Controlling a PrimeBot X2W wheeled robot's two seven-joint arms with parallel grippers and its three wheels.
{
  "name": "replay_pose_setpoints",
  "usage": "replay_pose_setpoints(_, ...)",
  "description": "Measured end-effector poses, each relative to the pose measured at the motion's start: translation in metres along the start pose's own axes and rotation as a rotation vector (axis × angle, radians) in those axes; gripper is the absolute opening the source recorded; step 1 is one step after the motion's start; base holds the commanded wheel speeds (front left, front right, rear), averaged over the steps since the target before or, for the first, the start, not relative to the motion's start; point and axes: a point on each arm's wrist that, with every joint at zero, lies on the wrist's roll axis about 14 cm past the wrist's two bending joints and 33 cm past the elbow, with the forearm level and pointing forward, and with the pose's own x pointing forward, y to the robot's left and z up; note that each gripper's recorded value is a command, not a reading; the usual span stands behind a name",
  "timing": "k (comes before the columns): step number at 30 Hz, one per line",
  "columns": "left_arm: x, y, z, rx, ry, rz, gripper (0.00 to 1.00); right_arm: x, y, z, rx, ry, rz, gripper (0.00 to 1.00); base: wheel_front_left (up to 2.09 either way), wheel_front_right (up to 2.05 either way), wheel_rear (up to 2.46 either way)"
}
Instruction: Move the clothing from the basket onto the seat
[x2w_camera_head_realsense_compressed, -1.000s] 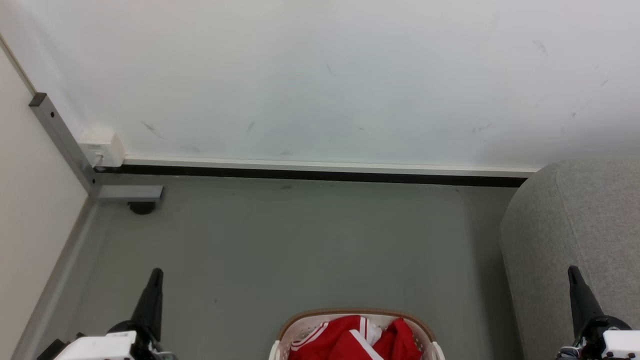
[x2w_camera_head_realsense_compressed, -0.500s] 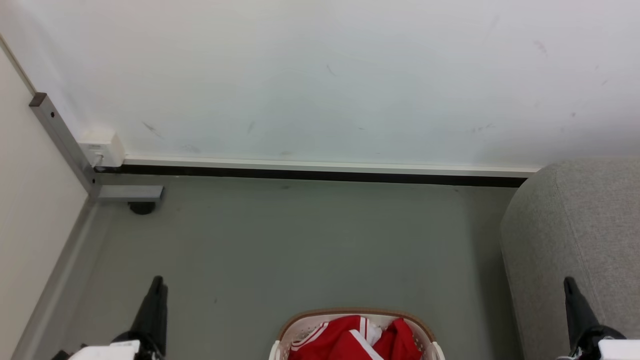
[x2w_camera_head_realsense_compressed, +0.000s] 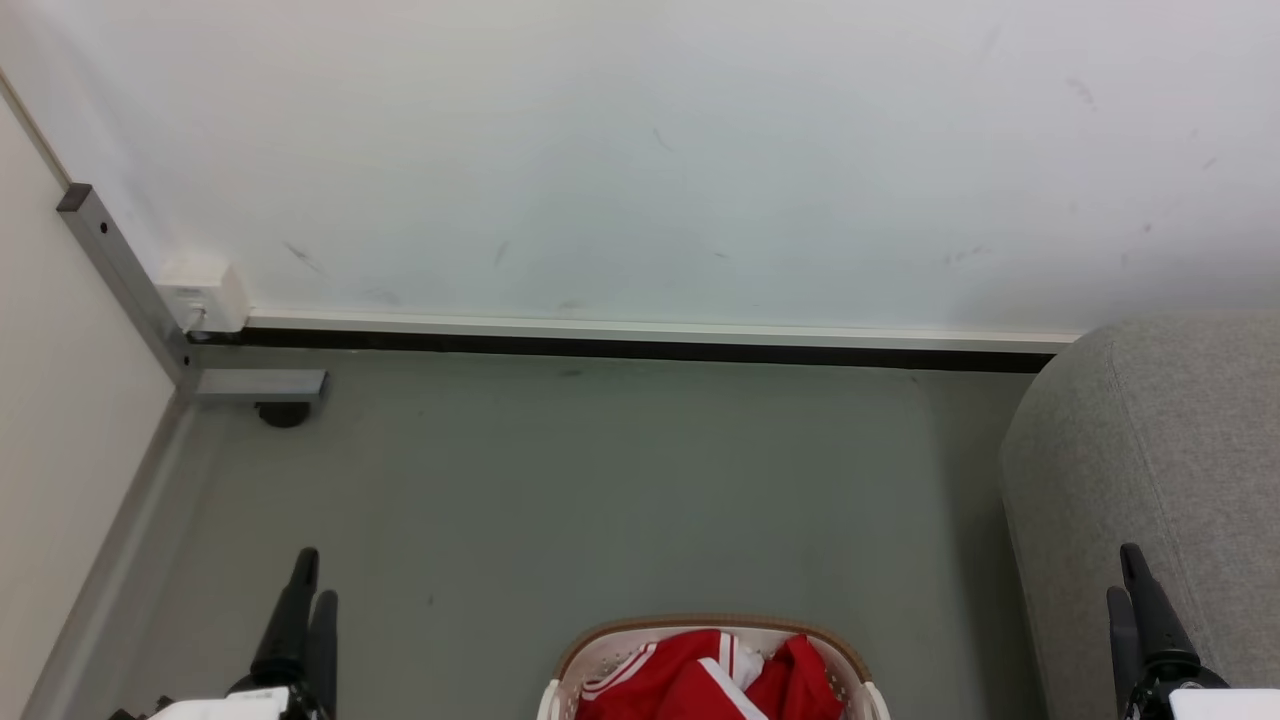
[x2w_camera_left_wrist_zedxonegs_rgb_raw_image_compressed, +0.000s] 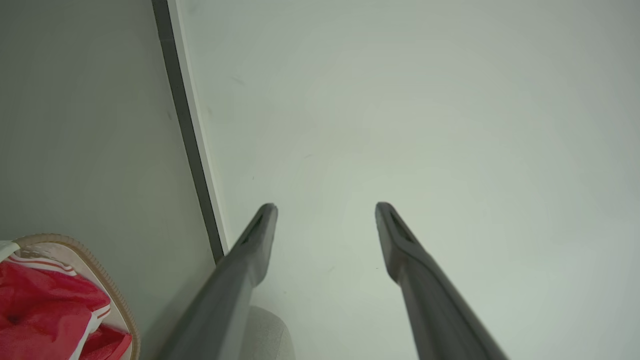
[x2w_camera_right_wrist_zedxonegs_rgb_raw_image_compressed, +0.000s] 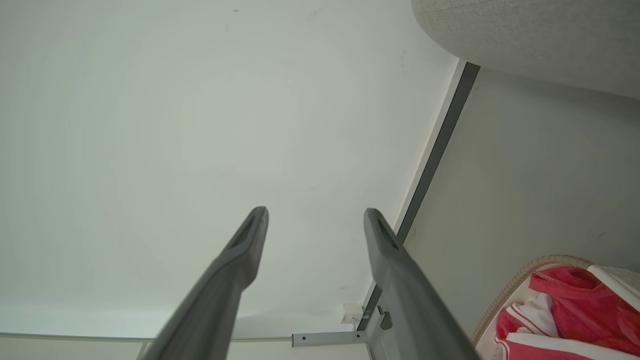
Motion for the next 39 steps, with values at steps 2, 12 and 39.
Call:
replay_pose_setpoints(2,0.001,-0.003,0.001,0.019,-0.004,-0.009,1.00,0.000,0.002,0.001,-0.011,-0.007,0.007,1.00,0.00,0.00,0.00)
replay_pose_setpoints(12,0.004,-0.018,0.000,0.215,-0.020,-0.053,1.00,0.001,0.015,0.001,-0.171,-0.021,0.044,1.00,0.00,0.00,0.00)
replay_pose_setpoints(39,0.005,-0.035,-0.015,0.844,-0.018,-0.130,1.00,0.000,0.024,-0.008,-0.805,-0.024,0.091,1.00,0.00,0.00,0.00)
